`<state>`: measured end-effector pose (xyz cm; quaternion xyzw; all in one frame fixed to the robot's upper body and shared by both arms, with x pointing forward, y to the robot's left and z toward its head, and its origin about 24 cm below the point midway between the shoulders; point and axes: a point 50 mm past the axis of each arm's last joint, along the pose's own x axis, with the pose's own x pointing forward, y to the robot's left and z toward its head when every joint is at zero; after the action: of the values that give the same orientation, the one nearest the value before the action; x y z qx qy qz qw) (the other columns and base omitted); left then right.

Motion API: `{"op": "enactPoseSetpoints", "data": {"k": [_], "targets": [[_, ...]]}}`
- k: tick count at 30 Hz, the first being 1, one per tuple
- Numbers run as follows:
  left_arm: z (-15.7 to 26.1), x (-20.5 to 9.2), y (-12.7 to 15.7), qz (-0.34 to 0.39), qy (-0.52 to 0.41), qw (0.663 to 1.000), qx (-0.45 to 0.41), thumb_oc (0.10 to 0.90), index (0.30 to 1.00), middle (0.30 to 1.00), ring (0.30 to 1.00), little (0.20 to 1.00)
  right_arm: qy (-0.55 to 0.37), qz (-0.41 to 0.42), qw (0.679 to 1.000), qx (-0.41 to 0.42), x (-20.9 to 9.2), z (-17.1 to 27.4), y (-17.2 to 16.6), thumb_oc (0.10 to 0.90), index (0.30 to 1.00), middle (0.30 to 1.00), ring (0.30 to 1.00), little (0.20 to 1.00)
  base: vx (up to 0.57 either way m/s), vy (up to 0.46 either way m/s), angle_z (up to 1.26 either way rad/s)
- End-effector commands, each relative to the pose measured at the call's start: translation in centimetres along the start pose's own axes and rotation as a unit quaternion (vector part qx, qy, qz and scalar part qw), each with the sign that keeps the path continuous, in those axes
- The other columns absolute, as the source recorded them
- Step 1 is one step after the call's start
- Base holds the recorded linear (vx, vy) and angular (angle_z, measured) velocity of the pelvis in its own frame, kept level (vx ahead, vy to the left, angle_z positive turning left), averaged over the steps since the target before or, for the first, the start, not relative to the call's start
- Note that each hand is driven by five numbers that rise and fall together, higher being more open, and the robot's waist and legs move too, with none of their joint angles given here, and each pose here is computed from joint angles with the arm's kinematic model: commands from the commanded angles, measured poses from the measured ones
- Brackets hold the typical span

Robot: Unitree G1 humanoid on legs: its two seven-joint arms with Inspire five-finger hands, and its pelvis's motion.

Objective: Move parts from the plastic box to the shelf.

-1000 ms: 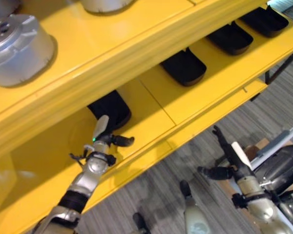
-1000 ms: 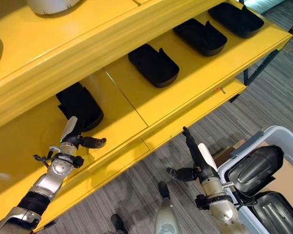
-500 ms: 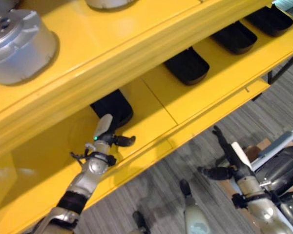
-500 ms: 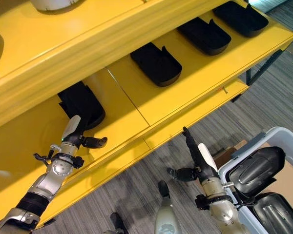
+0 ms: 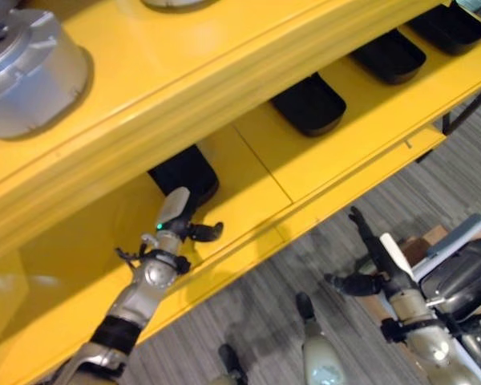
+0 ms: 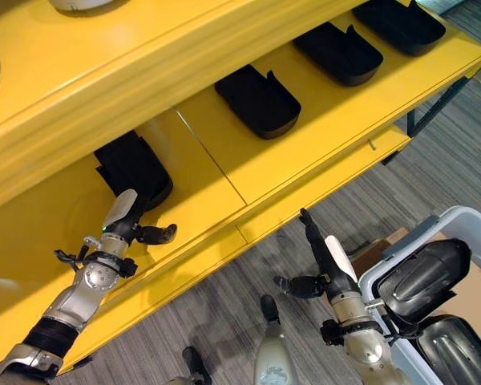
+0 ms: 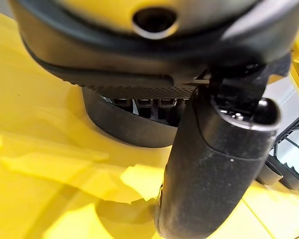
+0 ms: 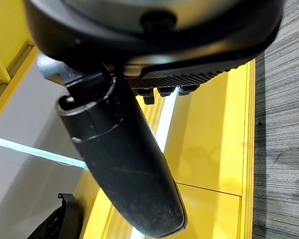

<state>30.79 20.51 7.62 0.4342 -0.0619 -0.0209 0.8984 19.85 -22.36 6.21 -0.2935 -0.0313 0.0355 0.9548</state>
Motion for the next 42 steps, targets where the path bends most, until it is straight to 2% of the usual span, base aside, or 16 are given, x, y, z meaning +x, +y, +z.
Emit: {"op": "enactPoseSetpoints", "data": {"k": [1,42], "targets": [[0.1,0.8,1.5,-0.001,-0.021,0.998,0.065,0.900,1.000,1.000,1.000,1.000,-0.105,-0.035,0.994,-0.012,0.5,3.4,-2.2,0.900,1.000,1.000,1.000,1.000,0.00,0.000,0.00],[0.8,-0.5,1.1,-0.060,-0.063,0.990,0.108,0.900,1.000,1.000,1.000,1.000,-0.104,-0.032,0.994,-0.019,0.3,3.4,-2.4,0.900,1.000,1.000,1.000,1.000,0.00,0.000,0.00]]}}
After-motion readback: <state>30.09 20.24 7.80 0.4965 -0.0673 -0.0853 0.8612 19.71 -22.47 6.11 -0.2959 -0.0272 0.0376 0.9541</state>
